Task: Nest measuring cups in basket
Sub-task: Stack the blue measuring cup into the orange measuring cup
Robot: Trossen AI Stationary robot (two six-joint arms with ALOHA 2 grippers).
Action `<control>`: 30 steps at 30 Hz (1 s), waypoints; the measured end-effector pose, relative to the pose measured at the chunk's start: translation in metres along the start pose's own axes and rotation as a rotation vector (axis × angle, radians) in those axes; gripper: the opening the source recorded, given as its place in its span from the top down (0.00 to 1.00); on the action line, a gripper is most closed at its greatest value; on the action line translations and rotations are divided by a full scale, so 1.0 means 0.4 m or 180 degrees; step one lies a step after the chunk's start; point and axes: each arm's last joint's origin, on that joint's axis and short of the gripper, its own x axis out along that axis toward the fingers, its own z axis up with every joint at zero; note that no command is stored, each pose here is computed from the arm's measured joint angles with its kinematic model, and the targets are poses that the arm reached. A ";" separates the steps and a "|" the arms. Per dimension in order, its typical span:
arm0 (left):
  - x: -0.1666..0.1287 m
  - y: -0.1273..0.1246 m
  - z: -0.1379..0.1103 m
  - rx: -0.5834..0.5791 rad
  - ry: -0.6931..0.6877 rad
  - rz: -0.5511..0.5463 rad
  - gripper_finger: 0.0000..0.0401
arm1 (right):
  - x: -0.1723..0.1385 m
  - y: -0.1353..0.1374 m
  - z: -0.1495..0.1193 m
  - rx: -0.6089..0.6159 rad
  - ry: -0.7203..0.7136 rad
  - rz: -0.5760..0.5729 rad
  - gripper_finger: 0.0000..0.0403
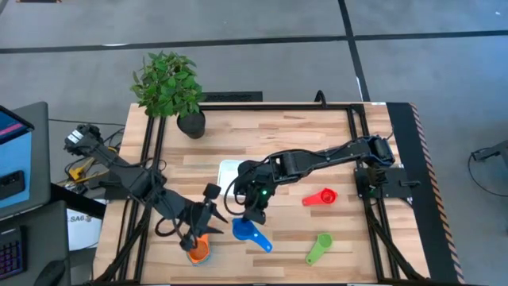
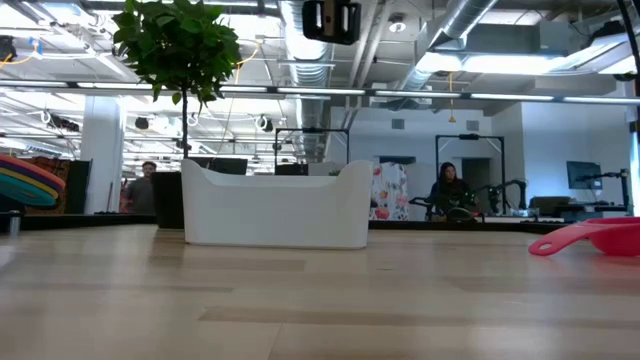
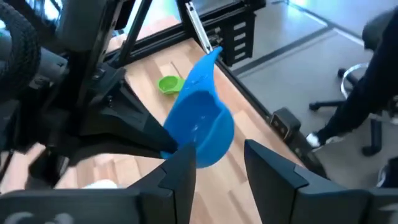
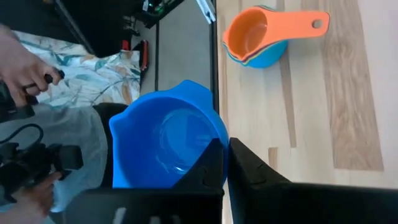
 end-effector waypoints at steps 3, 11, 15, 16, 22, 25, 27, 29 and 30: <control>0.002 0.009 -0.001 0.0194 0.0002 -0.0049 0.68 | 0.000 0.000 0.000 -0.0093 0.0001 0.0000 0.95; 0.007 0.026 0.001 0.0487 -0.0099 -0.0366 0.70 | 0.005 0.009 -0.002 -0.0237 -0.0019 0.0037 0.96; 0.007 0.030 0.000 0.0715 -0.0115 -0.0378 0.70 | 0.009 0.013 -0.004 -0.0255 -0.0018 0.0053 0.95; 0.007 0.030 0.001 0.0803 -0.0123 -0.0376 0.70 | 0.010 0.015 -0.006 -0.0258 -0.0011 0.0056 0.95; 0.012 0.029 0.009 0.1017 -0.0271 -0.0401 0.70 | 0.013 0.021 -0.006 -0.0294 -0.0053 0.0056 0.96; 0.026 0.031 0.005 0.0999 -0.0233 -0.0346 0.70 | 0.013 0.013 -0.006 -0.0273 -0.0136 -0.0155 0.96; 0.034 0.031 0.004 0.0982 -0.0230 -0.0333 0.70 | 0.012 0.005 -0.012 -0.0241 -0.0099 -0.0304 0.95; 0.036 0.031 -0.002 0.0968 -0.0148 -0.0320 0.70 | 0.012 -0.001 -0.018 -0.0212 -0.0025 -0.0368 0.94; 0.036 0.031 -0.004 0.0955 -0.0131 -0.0328 0.70 | 0.012 -0.003 -0.020 -0.0220 -0.0003 -0.0385 0.95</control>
